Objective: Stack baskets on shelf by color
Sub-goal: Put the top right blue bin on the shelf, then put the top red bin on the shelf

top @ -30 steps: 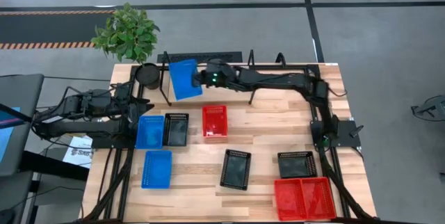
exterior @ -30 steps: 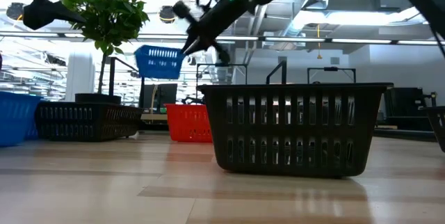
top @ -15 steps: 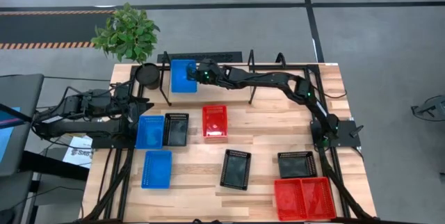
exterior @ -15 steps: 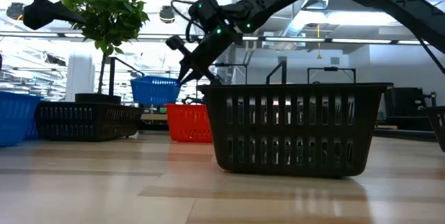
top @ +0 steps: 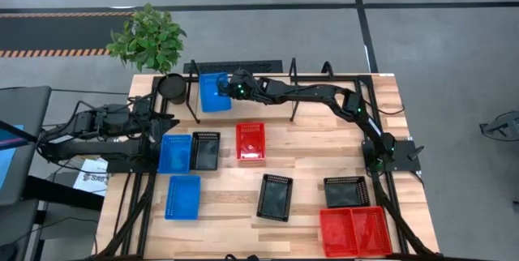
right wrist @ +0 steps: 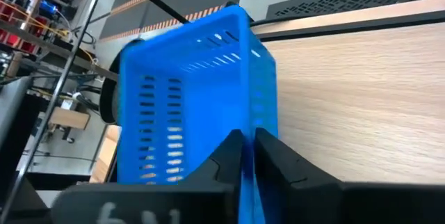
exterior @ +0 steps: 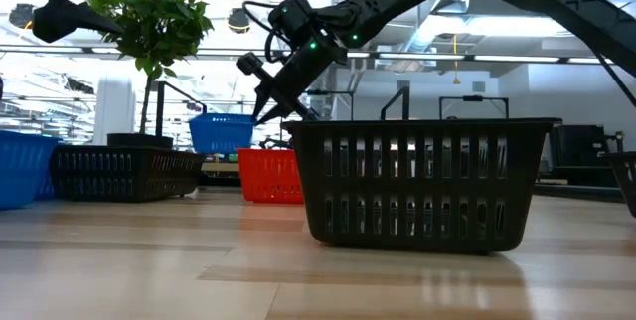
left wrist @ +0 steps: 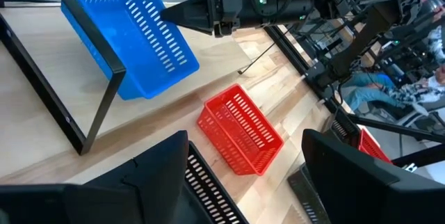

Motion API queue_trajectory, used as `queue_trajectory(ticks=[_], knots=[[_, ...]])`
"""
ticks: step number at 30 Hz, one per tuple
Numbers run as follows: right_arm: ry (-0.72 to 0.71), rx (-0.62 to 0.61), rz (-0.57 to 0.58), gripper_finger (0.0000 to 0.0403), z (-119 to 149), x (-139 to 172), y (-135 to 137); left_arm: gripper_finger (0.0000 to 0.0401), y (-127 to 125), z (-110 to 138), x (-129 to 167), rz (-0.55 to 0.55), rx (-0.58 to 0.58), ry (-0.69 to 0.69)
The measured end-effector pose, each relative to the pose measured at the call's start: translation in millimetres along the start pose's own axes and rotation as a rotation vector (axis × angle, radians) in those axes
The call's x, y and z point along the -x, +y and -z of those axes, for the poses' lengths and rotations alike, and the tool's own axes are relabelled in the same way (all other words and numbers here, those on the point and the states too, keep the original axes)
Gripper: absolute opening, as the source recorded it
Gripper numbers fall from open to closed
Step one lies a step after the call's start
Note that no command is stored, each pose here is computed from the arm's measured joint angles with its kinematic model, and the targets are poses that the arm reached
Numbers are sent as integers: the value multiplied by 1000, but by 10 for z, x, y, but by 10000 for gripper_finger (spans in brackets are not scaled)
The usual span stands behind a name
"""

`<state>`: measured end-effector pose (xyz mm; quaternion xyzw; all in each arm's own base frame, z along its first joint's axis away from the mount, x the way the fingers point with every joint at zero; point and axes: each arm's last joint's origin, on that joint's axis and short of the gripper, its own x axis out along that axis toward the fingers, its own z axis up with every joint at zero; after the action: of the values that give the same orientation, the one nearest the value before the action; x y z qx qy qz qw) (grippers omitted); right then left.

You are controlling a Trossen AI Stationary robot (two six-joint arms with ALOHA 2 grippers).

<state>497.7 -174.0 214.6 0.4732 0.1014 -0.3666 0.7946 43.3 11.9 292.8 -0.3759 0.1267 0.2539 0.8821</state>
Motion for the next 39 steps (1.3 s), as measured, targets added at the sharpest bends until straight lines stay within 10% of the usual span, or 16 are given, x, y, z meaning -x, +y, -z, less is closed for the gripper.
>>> queue_trajectory(ticks=[10, 24, 39], knots=[[-2, 26, 1, 142, -50, -13, -27, 269, 0, 1, -1, 0, 2, 0], [213, 565, 18, 150, -135, 1087, 414, 269, -1, 5, -1, 8, 3, 12], [514, 832, 344, 178, 1087, 2178, 453, 269, 54, 66, 2, -31, -22, 94]])
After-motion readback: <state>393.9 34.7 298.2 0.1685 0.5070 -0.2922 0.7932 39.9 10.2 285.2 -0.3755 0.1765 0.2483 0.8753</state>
